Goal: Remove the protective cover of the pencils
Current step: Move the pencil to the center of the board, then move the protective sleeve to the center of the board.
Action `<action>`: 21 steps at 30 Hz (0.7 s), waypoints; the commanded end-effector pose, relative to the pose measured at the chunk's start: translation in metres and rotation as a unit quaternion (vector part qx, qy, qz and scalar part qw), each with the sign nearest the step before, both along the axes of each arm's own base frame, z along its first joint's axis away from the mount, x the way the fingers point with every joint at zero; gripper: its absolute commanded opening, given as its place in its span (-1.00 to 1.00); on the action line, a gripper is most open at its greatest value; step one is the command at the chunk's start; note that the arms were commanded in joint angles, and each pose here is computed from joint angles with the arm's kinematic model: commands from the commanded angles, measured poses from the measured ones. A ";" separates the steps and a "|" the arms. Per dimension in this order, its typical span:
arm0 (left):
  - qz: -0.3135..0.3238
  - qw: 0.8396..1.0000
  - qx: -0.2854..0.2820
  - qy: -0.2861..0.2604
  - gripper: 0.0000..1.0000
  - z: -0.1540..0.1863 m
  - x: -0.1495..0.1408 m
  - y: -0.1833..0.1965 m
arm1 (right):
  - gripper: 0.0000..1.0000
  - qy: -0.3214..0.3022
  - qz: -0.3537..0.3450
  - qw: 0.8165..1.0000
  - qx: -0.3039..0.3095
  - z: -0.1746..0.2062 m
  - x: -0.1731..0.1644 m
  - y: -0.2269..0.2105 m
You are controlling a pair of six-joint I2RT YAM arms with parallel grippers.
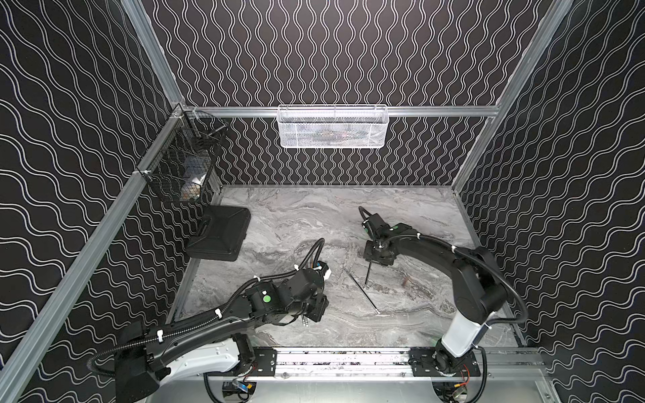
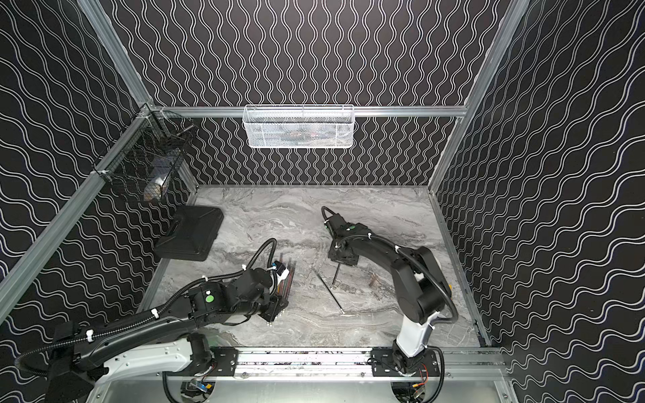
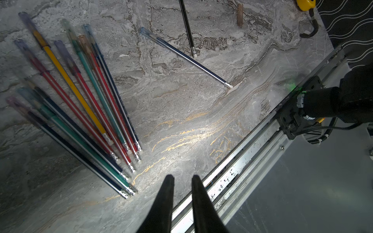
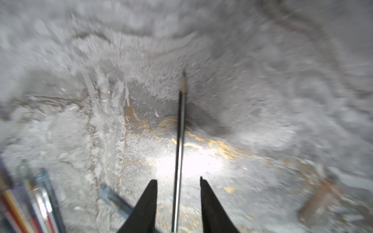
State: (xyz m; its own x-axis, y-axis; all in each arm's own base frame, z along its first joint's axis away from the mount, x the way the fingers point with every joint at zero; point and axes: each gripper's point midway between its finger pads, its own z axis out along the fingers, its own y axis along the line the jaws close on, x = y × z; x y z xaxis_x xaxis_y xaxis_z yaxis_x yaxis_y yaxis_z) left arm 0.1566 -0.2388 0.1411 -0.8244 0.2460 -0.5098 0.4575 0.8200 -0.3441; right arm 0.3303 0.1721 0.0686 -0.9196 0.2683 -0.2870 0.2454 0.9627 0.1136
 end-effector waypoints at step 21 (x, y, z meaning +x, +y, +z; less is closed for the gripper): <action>-0.021 0.999 -0.035 0.023 -0.29 -0.020 0.012 -0.045 | -0.52 0.113 -0.157 0.980 0.049 -0.046 -0.066 -0.114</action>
State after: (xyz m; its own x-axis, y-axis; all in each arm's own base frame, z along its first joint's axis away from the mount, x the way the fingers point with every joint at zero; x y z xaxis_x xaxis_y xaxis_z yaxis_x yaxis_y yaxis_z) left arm 0.1645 -0.2797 0.1174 -0.8473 0.2522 -0.4675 0.4637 0.7806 -0.4192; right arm 0.2586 0.0529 0.0235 -0.8220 0.5672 -0.0506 0.5629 0.8227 0.0791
